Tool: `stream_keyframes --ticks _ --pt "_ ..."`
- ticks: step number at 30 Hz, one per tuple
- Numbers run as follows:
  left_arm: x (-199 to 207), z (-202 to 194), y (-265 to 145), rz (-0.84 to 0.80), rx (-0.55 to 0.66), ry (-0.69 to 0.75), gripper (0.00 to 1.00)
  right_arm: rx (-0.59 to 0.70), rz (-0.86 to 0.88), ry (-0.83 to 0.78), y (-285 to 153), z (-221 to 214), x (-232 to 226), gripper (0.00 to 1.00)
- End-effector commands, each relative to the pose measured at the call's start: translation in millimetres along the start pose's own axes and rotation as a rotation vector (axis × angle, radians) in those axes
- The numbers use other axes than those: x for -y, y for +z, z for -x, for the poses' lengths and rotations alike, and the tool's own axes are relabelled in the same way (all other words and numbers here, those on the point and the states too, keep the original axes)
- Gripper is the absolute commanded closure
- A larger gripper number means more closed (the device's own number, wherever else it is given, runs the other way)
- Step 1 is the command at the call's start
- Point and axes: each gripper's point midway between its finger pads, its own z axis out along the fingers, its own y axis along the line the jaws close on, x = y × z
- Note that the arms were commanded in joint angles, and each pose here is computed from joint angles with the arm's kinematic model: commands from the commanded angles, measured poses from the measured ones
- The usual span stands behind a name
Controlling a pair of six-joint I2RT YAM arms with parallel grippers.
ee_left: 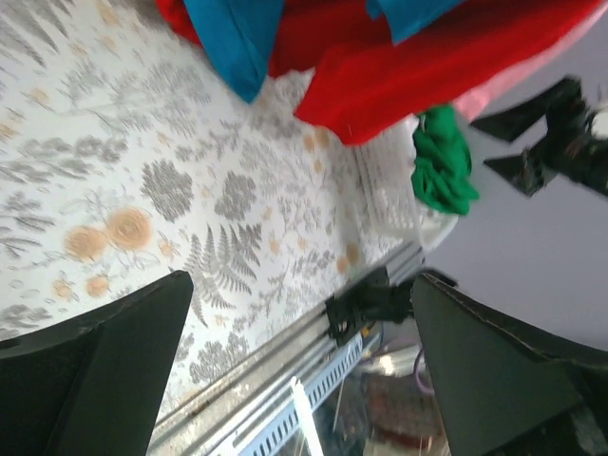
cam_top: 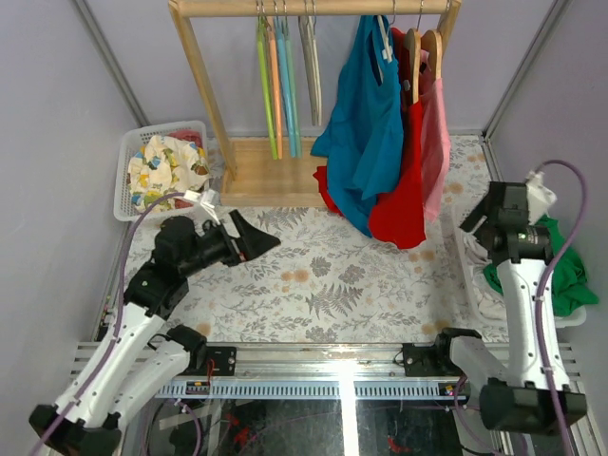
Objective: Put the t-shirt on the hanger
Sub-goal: Pick up the T-shirt and place it in the bin.
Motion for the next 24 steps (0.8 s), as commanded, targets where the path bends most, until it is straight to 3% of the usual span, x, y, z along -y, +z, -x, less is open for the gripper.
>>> stream_keyframes --ticks 1,5,11,24 --pt "11.8 -16.7 18.5 -0.002 -0.018 0.066 0.0 -0.007 -0.13 0.153 28.2 20.2 45.8 0.08" --pt "9.9 -30.2 16.7 0.007 -0.039 0.081 0.0 -0.033 -0.268 0.203 42.7 20.6 79.4 0.12" --pt "9.8 -29.6 10.3 0.03 -0.048 0.097 0.0 -0.075 -0.313 0.261 61.2 6.6 87.2 0.2" --pt "7.2 -26.2 8.0 0.051 -0.03 0.097 0.0 -0.176 -0.227 0.303 89.2 -37.5 69.3 0.37"
